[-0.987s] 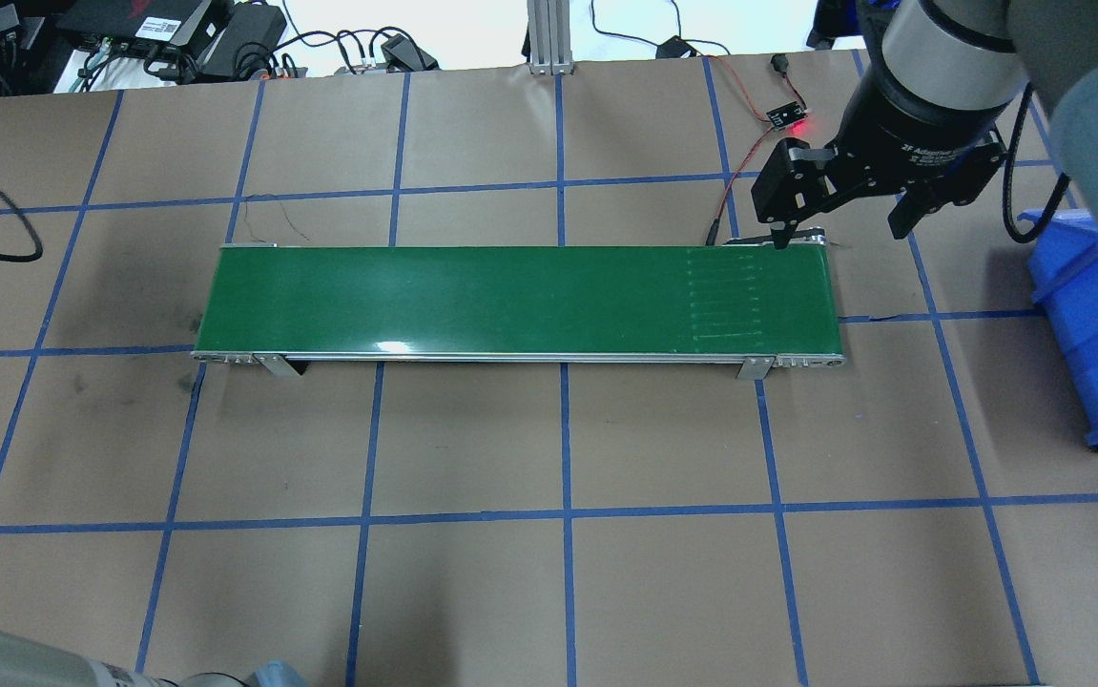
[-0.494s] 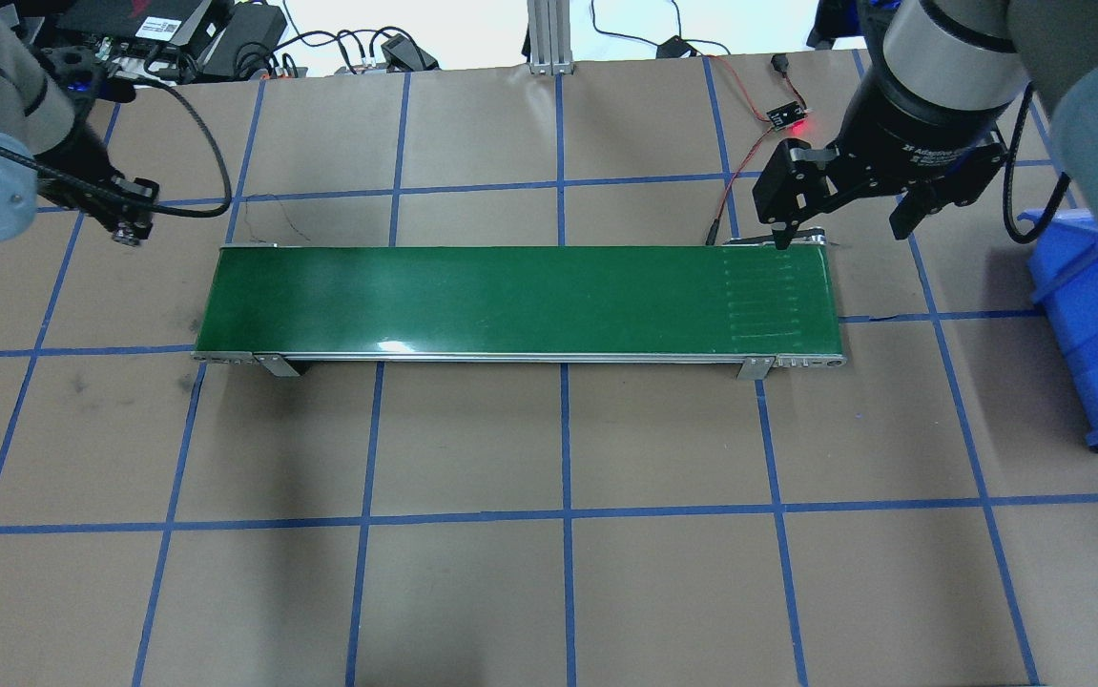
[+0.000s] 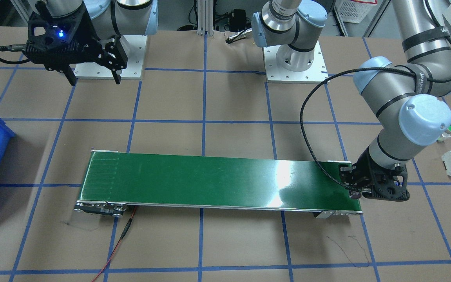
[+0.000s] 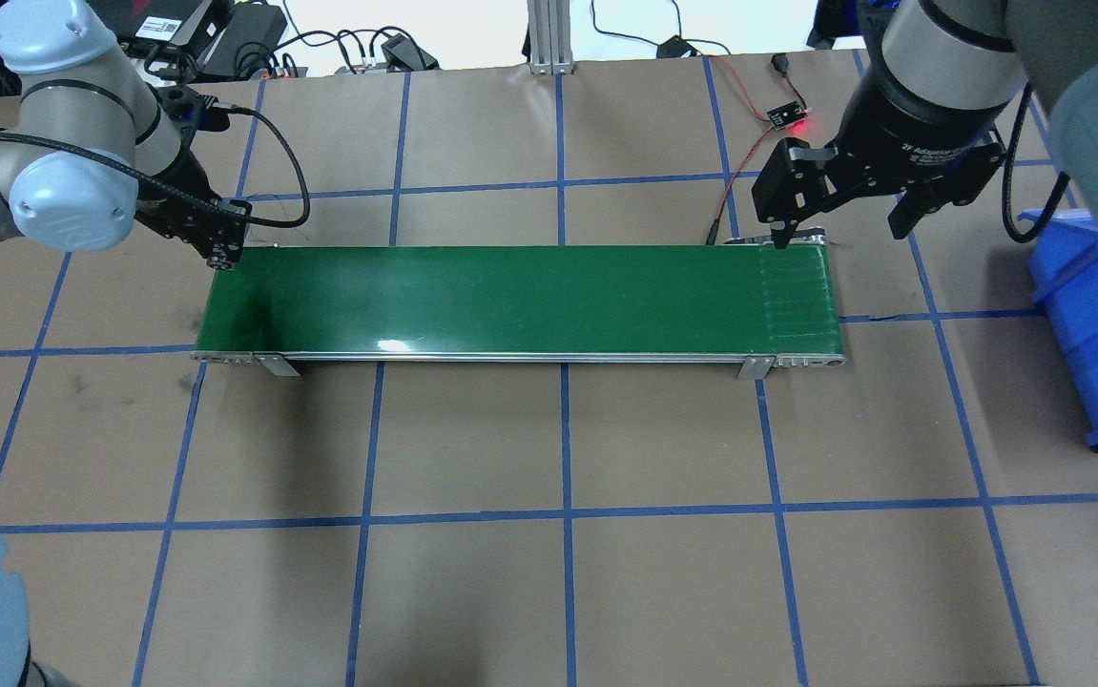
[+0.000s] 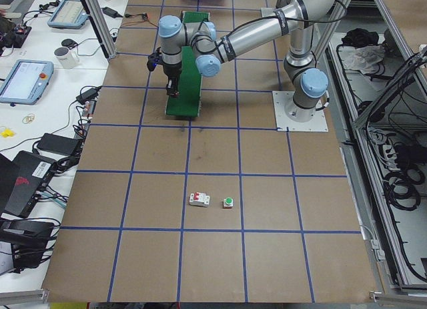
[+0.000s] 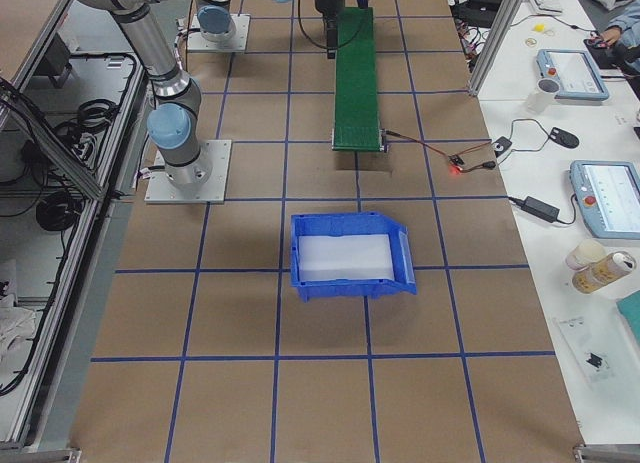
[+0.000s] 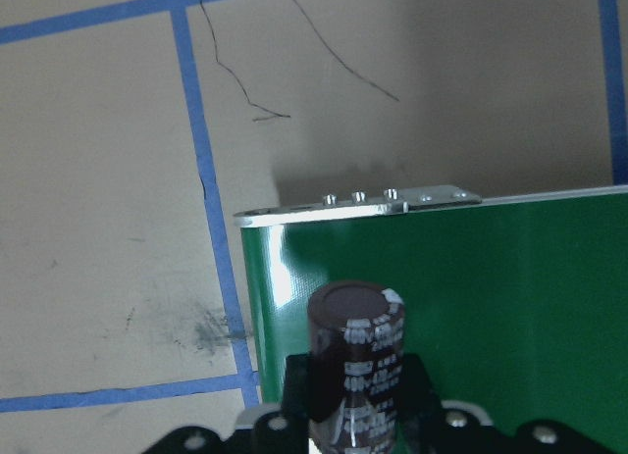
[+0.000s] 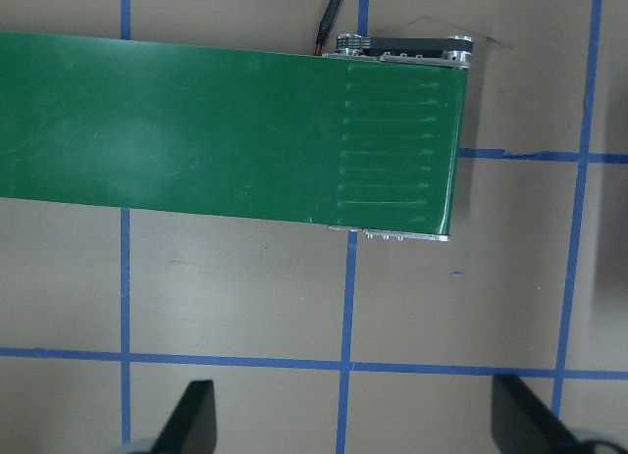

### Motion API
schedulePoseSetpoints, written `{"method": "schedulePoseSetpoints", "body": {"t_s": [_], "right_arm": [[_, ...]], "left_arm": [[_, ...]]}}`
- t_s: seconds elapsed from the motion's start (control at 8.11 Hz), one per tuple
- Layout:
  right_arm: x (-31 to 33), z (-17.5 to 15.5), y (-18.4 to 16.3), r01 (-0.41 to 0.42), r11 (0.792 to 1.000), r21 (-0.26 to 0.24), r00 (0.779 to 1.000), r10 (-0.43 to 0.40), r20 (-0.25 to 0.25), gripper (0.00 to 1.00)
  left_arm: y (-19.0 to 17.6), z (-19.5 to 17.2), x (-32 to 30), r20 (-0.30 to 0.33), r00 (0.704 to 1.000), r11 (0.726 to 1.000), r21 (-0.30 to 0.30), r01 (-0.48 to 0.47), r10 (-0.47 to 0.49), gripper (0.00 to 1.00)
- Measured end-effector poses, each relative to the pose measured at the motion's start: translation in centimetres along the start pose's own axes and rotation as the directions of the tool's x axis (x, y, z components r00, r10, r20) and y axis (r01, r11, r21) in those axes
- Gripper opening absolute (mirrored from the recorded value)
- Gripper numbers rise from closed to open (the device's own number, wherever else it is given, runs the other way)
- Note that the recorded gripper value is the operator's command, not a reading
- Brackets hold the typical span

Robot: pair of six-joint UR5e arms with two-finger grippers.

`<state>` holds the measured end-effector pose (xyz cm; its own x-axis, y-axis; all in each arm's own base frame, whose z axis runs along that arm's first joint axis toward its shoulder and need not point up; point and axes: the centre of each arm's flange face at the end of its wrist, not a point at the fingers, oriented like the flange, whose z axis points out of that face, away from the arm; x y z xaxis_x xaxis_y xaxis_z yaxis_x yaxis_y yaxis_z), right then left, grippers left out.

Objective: Move capacitor from left to right
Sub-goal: 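Carry the capacitor over the belt's near end with the left gripper, then open the left gripper to set the capacitor upright on the belt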

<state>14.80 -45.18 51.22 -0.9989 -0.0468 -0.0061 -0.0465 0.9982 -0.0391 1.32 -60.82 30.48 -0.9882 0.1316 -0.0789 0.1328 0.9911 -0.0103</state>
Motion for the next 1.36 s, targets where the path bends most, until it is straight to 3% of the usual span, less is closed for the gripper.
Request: {"method": "schedulePoseSetpoints", "body": {"t_s": [0.25,0.37,0.49,0.99,1.36], "right_arm": [[-0.1,0.0,0.0,0.002,1.000,0.000,1.000,-0.002,0.001,1.00],[-0.1,0.0,0.0,0.002,1.000,0.001,1.000,-0.002,0.002,1.00],[-0.1,0.0,0.0,0.001,1.000,0.002,1.000,-0.001,0.003,1.00],[0.0,0.0,0.0,0.002,1.000,0.001,1.000,-0.002,0.000,1.00],[0.0,-0.5,-0.2,0.020,1.000,0.014,1.000,-0.020,0.004,1.00]], "left_arm": [[-0.6,2.9,0.0,-0.015,0.999,0.999,-0.045,0.028,-0.029,0.00],[-0.7,4.0,0.1,-0.020,0.998,0.996,-0.061,0.059,-0.060,0.18],[-0.8,4.6,0.1,-0.023,0.995,0.993,-0.072,0.097,-0.099,0.99],[0.1,2.9,1.1,-0.021,0.973,0.967,-0.118,0.226,-0.230,1.00],[2.8,-5.0,3.6,-0.017,0.968,0.966,-0.068,0.250,-0.251,1.00]]}}
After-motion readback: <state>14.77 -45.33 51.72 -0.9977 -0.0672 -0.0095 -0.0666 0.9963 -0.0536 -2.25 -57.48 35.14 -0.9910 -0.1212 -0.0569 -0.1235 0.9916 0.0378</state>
